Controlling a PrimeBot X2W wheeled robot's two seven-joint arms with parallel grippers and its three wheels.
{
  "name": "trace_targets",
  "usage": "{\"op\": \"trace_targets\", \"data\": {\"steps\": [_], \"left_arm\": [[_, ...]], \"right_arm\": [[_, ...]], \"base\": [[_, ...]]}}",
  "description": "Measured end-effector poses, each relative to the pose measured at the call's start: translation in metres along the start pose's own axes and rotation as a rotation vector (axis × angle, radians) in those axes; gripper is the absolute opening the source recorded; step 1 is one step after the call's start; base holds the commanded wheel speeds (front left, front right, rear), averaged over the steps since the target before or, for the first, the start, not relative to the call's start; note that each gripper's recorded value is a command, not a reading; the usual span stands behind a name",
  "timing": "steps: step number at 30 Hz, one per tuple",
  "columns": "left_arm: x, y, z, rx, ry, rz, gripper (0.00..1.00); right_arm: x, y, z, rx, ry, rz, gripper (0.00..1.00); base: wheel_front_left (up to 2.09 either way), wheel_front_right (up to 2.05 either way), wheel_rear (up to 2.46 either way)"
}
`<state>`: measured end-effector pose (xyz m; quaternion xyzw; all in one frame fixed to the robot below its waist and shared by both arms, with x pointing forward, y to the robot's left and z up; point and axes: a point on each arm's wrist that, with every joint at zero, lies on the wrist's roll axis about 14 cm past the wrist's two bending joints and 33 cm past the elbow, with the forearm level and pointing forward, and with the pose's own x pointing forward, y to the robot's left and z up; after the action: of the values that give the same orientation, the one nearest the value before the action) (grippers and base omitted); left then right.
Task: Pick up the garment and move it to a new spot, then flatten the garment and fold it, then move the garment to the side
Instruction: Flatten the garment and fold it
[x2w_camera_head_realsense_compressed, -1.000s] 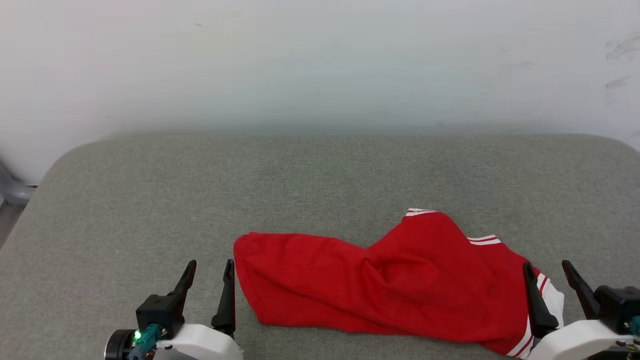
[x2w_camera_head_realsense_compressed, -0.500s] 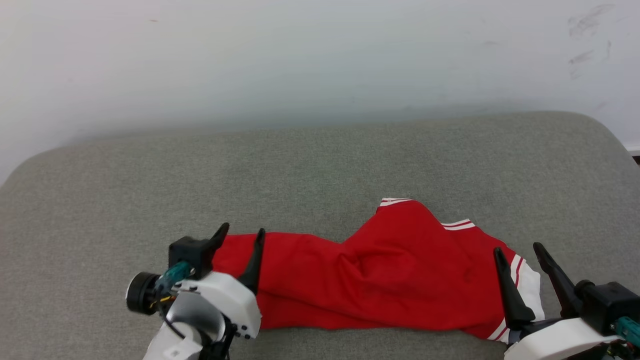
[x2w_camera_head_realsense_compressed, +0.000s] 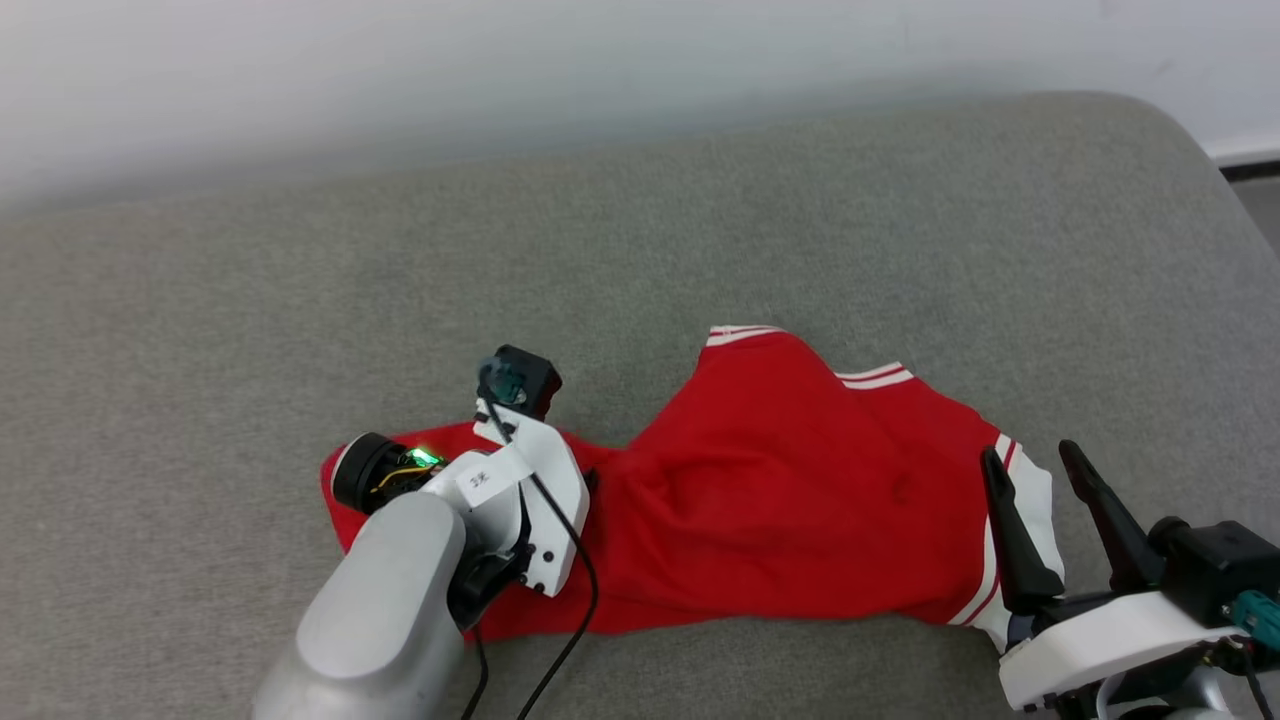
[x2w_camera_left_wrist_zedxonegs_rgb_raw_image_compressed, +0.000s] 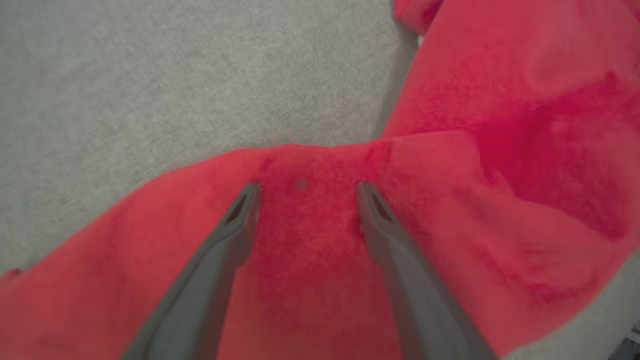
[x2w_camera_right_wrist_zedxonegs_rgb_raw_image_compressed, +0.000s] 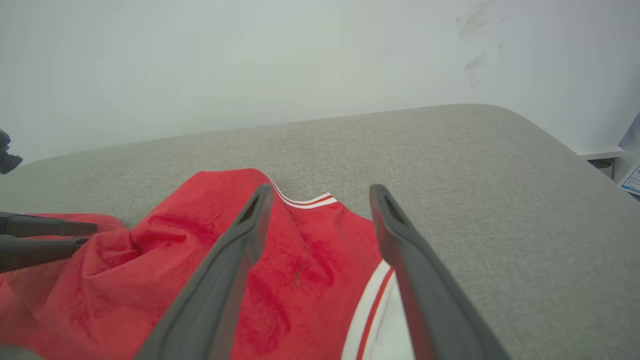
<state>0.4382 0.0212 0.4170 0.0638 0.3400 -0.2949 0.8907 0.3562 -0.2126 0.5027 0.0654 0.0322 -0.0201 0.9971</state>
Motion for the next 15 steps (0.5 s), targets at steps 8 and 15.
{"op": "trace_targets", "data": {"steps": [8,15], "left_arm": [[0.023,-0.002,-0.047,0.106,0.359,-0.049,1.0],[0.021,-0.006,-0.057,0.175,0.429,-0.082,0.0]], "right_arm": [[0.005,-0.013,-0.016,0.015,0.039,-0.042,1.0],[0.005,-0.017,-0.02,0.02,0.044,-0.054,1.0]], "base": [[0.0,0.0,0.0],[0.0,0.0,0.0]]}}
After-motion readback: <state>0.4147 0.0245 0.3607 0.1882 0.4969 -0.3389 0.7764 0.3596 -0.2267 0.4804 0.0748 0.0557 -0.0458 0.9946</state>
